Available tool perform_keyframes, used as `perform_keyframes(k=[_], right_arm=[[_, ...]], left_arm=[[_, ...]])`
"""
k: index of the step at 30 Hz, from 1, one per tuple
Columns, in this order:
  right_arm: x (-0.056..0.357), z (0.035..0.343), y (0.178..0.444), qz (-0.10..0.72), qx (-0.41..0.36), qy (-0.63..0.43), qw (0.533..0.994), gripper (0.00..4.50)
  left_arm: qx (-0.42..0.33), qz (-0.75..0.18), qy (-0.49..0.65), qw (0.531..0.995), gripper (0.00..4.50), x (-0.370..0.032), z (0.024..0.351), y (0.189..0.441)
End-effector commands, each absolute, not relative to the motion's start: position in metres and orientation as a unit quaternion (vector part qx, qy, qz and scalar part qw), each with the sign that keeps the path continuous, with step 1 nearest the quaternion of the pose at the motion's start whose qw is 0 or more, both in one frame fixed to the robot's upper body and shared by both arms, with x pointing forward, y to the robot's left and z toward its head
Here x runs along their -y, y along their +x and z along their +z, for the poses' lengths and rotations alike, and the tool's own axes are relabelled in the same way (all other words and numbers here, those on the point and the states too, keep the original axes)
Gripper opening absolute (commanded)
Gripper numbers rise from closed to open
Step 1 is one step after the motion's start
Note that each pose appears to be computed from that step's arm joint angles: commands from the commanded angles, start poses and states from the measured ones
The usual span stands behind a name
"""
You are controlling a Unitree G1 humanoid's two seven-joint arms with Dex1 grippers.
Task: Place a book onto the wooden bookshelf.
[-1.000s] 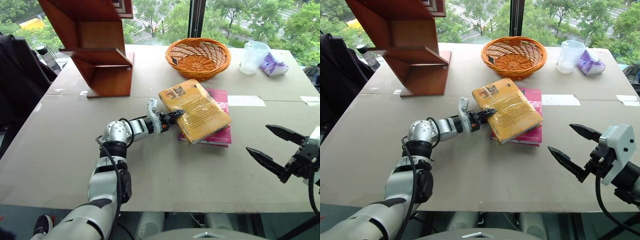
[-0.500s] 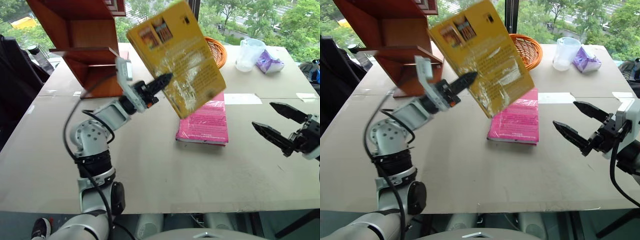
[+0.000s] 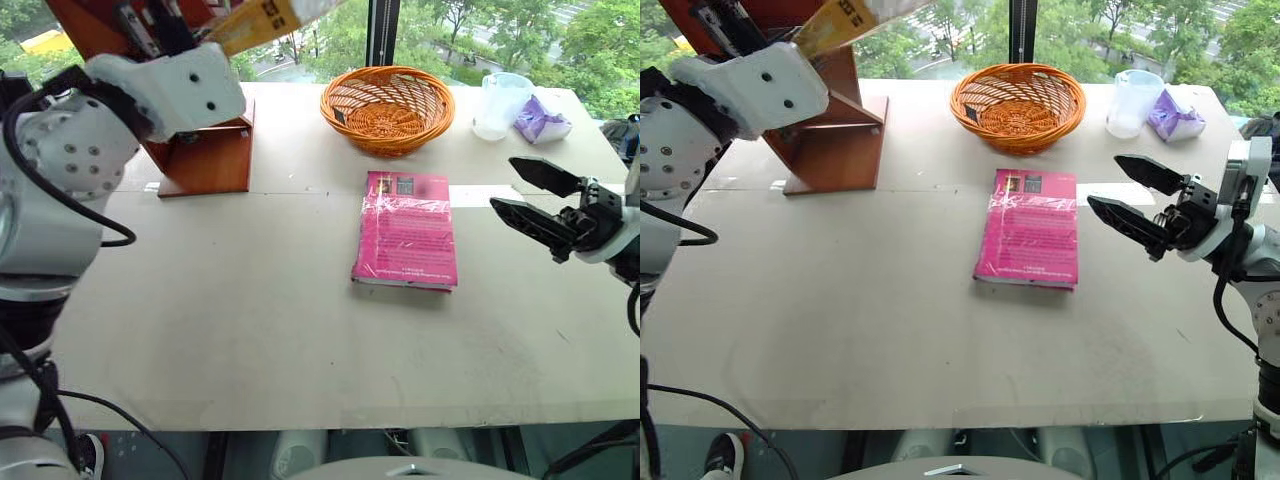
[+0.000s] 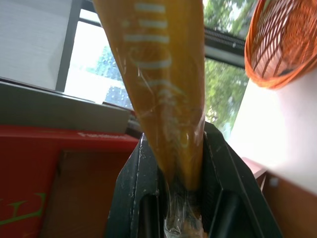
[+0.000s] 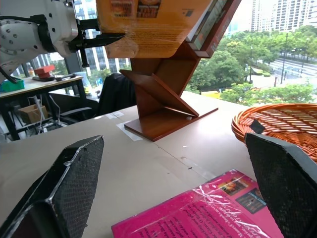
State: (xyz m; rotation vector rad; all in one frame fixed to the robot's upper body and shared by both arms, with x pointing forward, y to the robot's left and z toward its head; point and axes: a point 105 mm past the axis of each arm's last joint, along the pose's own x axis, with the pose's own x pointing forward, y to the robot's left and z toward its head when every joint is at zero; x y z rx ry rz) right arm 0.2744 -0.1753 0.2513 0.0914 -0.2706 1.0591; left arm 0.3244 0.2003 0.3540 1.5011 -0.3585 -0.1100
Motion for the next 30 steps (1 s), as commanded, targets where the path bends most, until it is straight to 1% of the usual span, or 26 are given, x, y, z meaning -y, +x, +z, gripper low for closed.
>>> perform_keyframes(k=[1,9,13,17,22,26,30], right_arm=[[0.170,0.262,0.273,0.517,0.151,0.037,0.842,4.50],[0.166,0.274,0.278,0.526,0.168,0.042,0.833,4.50],[0.165,0.283,0.279,0.524,0.183,0.059,0.830,4.50],[0.166,0.288,0.280,0.527,0.182,0.048,0.829,4.50],[0.165,0.287,0.280,0.527,0.184,0.049,0.829,4.50],[0.163,0.286,0.280,0.527,0.186,0.051,0.828,4.50],[0.162,0.286,0.280,0.527,0.187,0.054,0.827,4.50]], left_arm=[[0.144,-0.017,0.706,0.693,0.32,-0.216,0.359,0.324],[0.064,0.023,0.730,0.680,0.32,-0.258,0.351,0.332],[0.046,0.039,0.738,0.672,0.32,-0.269,0.353,0.338],[-0.003,0.016,0.744,0.668,0.32,-0.277,0.340,0.347],[-0.037,0.004,0.757,0.652,0.32,-0.284,0.340,0.352],[-0.065,-0.030,0.760,0.646,0.32,-0.284,0.331,0.360],[-0.088,-0.033,0.771,0.630,0.32,-0.290,0.330,0.367]])
